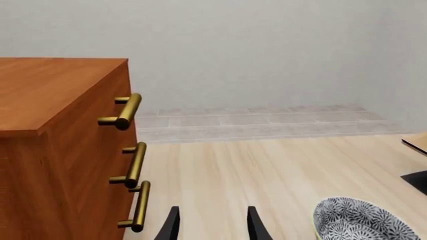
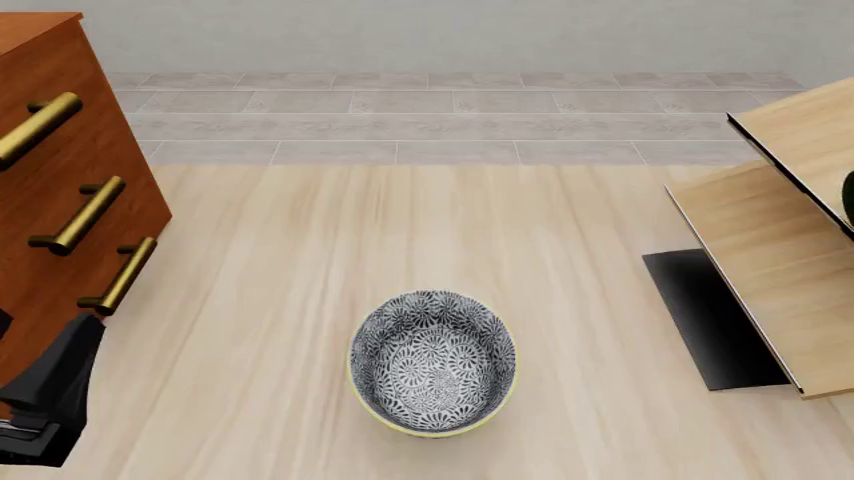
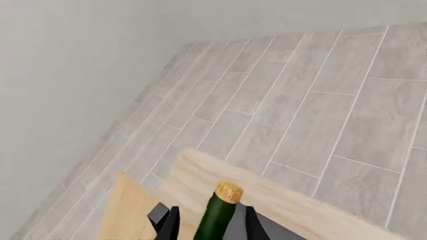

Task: Put the wine bottle on the wine rack.

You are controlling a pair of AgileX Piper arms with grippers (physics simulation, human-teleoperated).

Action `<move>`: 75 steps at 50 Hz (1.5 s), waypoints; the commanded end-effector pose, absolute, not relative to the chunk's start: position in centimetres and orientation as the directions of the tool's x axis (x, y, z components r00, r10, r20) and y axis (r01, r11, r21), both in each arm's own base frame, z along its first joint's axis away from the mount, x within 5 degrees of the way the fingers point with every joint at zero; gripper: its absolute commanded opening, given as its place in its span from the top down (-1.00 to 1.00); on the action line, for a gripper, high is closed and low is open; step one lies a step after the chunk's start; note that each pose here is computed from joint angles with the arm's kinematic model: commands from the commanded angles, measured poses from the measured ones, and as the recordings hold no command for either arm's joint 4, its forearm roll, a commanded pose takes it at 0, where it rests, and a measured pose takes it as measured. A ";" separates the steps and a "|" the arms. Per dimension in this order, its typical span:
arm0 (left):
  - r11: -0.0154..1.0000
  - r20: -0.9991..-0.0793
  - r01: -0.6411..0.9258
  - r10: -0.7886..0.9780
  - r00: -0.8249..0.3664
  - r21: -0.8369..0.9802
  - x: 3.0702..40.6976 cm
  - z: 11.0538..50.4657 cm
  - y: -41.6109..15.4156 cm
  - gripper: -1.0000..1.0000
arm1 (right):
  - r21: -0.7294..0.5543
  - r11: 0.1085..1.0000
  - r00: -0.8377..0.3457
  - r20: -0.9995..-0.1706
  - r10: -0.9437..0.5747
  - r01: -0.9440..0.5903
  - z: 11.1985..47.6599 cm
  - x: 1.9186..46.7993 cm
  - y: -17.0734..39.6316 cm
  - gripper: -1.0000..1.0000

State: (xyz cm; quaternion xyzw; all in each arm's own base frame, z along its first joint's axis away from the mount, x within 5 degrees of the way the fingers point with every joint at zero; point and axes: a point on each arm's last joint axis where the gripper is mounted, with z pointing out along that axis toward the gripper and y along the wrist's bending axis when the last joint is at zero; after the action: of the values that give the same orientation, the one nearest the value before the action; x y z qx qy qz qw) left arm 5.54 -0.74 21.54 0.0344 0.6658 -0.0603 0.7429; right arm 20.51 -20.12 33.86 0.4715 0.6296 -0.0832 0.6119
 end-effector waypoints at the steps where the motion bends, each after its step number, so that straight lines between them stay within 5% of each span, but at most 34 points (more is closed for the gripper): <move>1: 0.991 -0.993 0.134 -0.045 0.107 -0.030 5.5 21.5 -0.7 -1.00 | 0.369 0.588 0.070 -0.881 0.468 0.719 32.4 20.8 -19.8 -1.00; 44: 0.989 -0.992 0.141 -0.057 0.116 -0.040 5.5 21.6 -0.8 -1.00 | 0.384 0.601 0.128 -0.897 0.424 0.701 38.3 18.1 -17.4 -1.00; 75: 0.990 -0.991 0.138 -0.047 0.125 -0.030 5.5 21.7 -0.7 -1.00 | 0.371 0.733 0.099 -0.917 0.387 0.570 39.6 16.4 -11.3 -1.00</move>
State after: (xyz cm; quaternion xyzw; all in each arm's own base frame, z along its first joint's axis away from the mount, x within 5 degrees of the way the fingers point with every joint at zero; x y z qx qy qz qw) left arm 5.52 -0.76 21.70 0.0343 0.6591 -0.0639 0.7485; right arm 16.75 -13.04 39.85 0.3822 0.6598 -0.0879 0.6410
